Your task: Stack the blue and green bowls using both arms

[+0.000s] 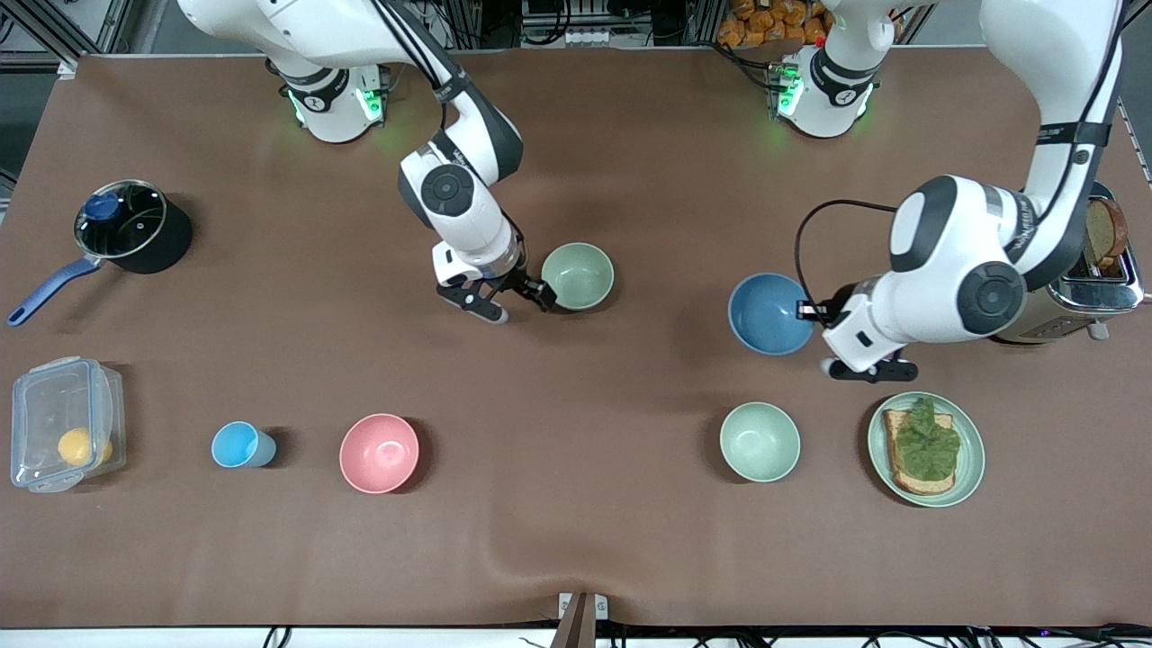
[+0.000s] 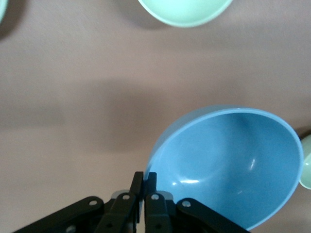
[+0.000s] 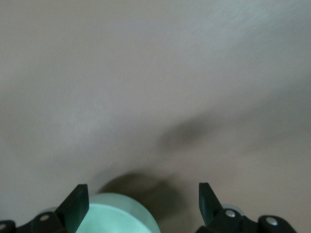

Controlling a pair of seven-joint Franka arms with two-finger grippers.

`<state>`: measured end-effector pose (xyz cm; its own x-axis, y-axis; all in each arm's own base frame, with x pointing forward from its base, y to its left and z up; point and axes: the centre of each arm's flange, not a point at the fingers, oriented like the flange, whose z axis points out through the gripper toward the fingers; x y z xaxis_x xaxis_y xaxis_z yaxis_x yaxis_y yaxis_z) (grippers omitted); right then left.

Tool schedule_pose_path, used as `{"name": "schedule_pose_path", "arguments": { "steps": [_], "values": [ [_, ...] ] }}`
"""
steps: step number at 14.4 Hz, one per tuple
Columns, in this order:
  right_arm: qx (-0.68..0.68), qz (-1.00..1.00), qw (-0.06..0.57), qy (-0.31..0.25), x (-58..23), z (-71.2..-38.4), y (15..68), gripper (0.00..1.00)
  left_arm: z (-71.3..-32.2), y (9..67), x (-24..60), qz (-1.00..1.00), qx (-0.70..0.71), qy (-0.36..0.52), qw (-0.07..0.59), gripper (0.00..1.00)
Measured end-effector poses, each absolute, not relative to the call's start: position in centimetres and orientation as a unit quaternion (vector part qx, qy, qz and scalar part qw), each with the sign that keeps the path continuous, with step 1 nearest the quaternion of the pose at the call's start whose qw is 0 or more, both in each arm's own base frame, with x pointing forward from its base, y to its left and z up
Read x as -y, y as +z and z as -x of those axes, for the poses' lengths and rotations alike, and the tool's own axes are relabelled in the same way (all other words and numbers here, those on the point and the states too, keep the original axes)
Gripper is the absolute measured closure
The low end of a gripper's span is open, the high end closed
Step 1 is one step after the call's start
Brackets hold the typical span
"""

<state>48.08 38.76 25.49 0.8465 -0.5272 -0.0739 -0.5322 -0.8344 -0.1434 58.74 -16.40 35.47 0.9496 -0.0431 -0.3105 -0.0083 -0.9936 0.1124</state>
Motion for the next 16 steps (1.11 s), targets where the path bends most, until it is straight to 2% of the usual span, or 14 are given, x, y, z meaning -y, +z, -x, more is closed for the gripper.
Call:
{"name": "schedule_pose_path", "arguments": {
  "steps": [2,5,10,16],
  "values": [
    [-0.320,0.944,0.064,0.040,-35.5,-50.4,25.9,0.00,-57.9,35.7,18.5,-0.985,0.011,-0.166,0.053,0.95],
    [-0.401,0.905,0.095,0.101,-31.4,-52.6,25.3,0.00,-57.0,35.3,20.3,-0.983,0.014,-0.177,0.051,0.95],
    [-0.467,0.848,0.166,0.187,-32.3,-52.0,22.9,0.00,-55.7,34.4,22.6,-0.978,-0.004,-0.202,0.047,0.95],
    [-0.511,0.812,0.195,0.205,-34.5,-51.6,18.8,0.00,-53.7,34.2,27.4,-0.977,-0.009,-0.208,0.044,0.95]
  ]
}}
